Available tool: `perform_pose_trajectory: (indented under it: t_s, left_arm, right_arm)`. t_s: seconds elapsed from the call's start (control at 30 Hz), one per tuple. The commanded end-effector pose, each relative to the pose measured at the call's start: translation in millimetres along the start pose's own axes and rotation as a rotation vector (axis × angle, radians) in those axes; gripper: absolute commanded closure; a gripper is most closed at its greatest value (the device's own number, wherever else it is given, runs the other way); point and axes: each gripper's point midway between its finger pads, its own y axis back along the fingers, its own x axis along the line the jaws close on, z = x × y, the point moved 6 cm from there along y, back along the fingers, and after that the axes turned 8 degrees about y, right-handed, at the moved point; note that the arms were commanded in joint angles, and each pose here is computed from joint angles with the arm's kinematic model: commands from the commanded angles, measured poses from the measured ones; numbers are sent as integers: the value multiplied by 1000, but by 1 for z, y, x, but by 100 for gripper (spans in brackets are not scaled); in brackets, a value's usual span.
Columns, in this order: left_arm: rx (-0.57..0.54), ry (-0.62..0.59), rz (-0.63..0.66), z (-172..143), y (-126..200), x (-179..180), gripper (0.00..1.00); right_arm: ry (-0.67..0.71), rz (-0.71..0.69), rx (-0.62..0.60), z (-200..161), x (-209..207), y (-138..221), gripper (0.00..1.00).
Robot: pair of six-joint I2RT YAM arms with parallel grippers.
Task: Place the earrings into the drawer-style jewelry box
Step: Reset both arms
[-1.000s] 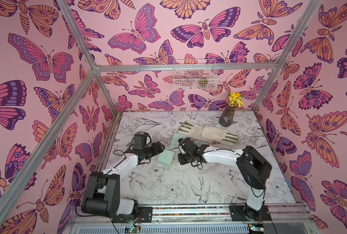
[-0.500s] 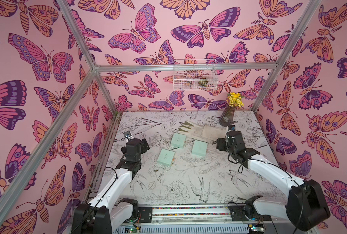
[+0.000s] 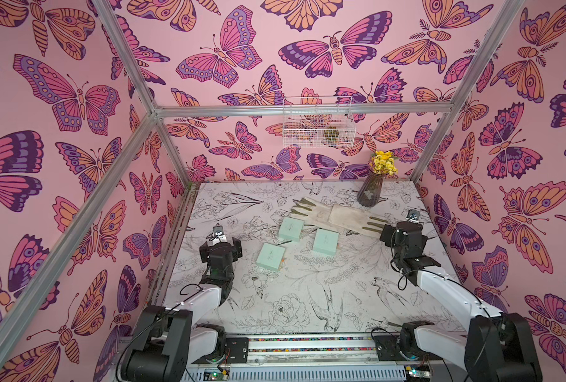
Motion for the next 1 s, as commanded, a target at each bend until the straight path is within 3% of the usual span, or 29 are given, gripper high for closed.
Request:
perform_pose_trajectory:
  t_s: [0.0, 0.27, 0.43, 0.5, 0.57, 0.63, 0.7, 0.73, 0.83, 0.97]
  left_arm:
    - [-49, -47, -45, 6, -10, -9, 0]
    - [-112, -47, -116, -4, -23, -14, 1]
    - [-62, -18, -139, -5, -31, -12, 1]
    - [11, 28, -117, -9, -40, -5, 0]
    - [-43, 48, -108, -5, -47, 0, 1]
    - [25, 65, -103, -6, -48, 2, 1]
    - [-34, 57, -109, -5, -48, 1, 1]
    - [-8, 65, -108, -5, -47, 1, 1]
    - [-21, 57, -110, -6, -47, 1, 0]
    - [2, 60, -107, -6, -47, 1, 1]
  right_arm:
    - [57, -20, -37, 1, 1, -10, 1]
    - [119, 115, -114, -17, 27, -34, 1]
    - [115, 154, -179, -33, 33, -38, 1]
    - [116, 157, -158, -34, 32, -40, 1]
    - [98, 154, -133, -37, 29, -41, 1]
    - [74, 137, -209, -42, 27, -45, 1]
    - [95, 153, -163, -42, 30, -43, 1]
    - [97, 164, -127, -43, 30, -44, 1]
    - [80, 158, -179, -42, 28, -45, 1]
    - [90, 164, -138, -42, 29, -45, 1]
